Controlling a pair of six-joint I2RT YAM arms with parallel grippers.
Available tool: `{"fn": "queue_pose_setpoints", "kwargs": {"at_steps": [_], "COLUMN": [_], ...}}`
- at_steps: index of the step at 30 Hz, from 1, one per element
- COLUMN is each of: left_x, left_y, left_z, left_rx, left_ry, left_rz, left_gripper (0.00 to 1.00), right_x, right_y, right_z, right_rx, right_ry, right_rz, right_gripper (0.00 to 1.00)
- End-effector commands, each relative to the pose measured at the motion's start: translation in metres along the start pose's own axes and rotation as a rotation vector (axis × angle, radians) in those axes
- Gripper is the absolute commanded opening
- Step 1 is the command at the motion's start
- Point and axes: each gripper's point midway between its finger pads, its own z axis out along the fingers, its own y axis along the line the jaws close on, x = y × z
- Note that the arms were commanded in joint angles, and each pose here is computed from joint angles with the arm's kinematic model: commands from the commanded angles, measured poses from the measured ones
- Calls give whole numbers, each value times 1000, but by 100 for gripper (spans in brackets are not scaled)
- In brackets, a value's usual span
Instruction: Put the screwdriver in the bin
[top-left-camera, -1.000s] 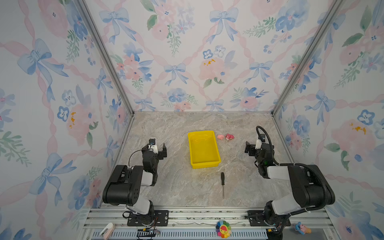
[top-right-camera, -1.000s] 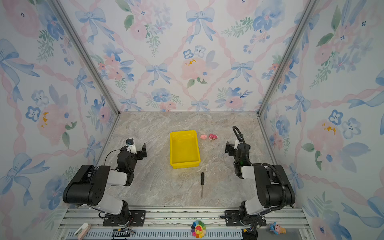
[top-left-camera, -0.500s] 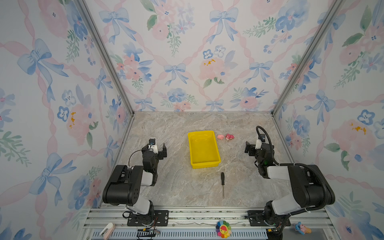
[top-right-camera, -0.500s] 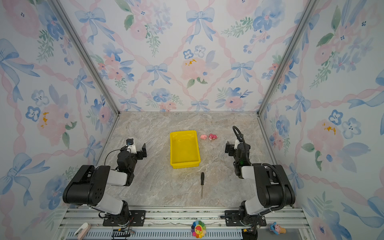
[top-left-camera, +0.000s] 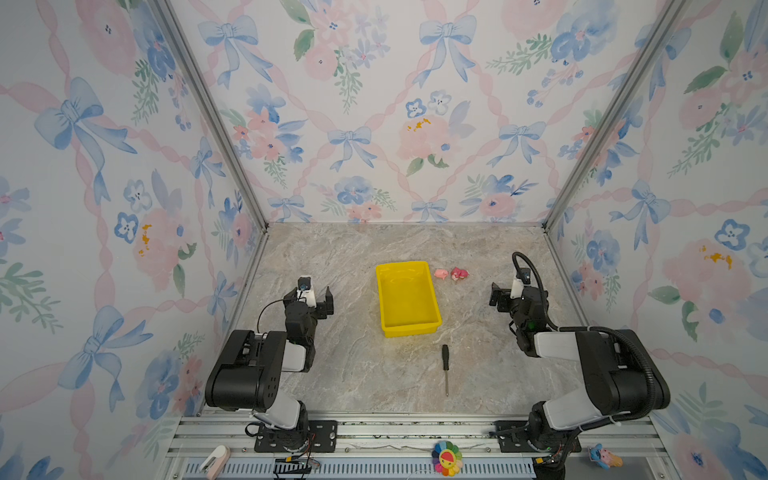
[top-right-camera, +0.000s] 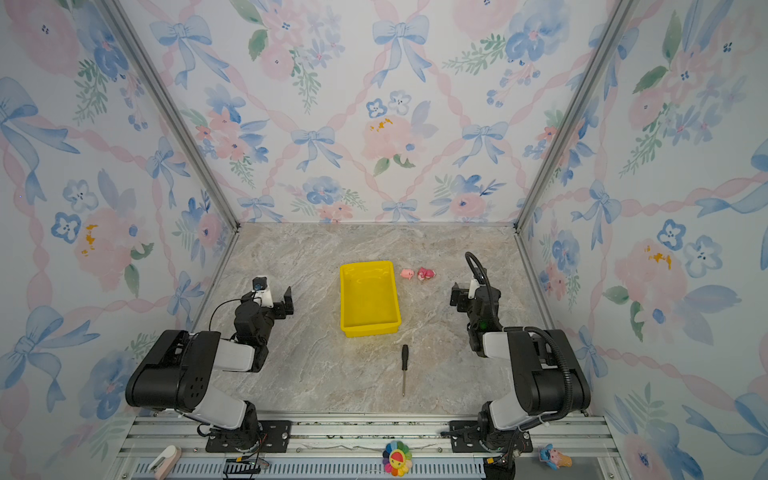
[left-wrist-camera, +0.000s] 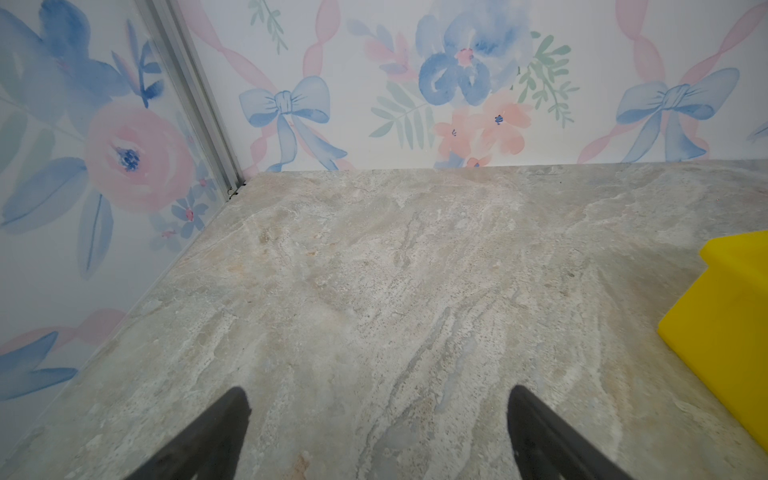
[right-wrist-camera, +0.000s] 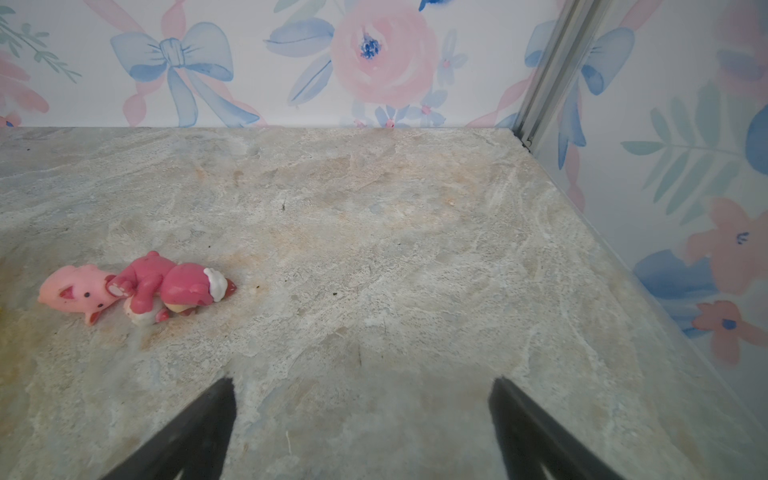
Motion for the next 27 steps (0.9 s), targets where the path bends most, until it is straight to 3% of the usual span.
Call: {"fn": "queue_pose_setpoints", "kwargs": {"at_steps": [1, 27], "left_x": [2, -4], "left_y": [-1, 2], "left_z": [-1, 3], "left_rx": [9, -2], "left_ry": [-1, 10], "left_rz": [-10, -13], "left_gripper": [98, 97], "right_x": [2, -10], "right_y": [0, -3], "right_z": [0, -5], "right_rx": [-1, 21], "right_ry": [-5, 14], "right_rz": [-13, -15], "right_gripper": [97, 97]}}
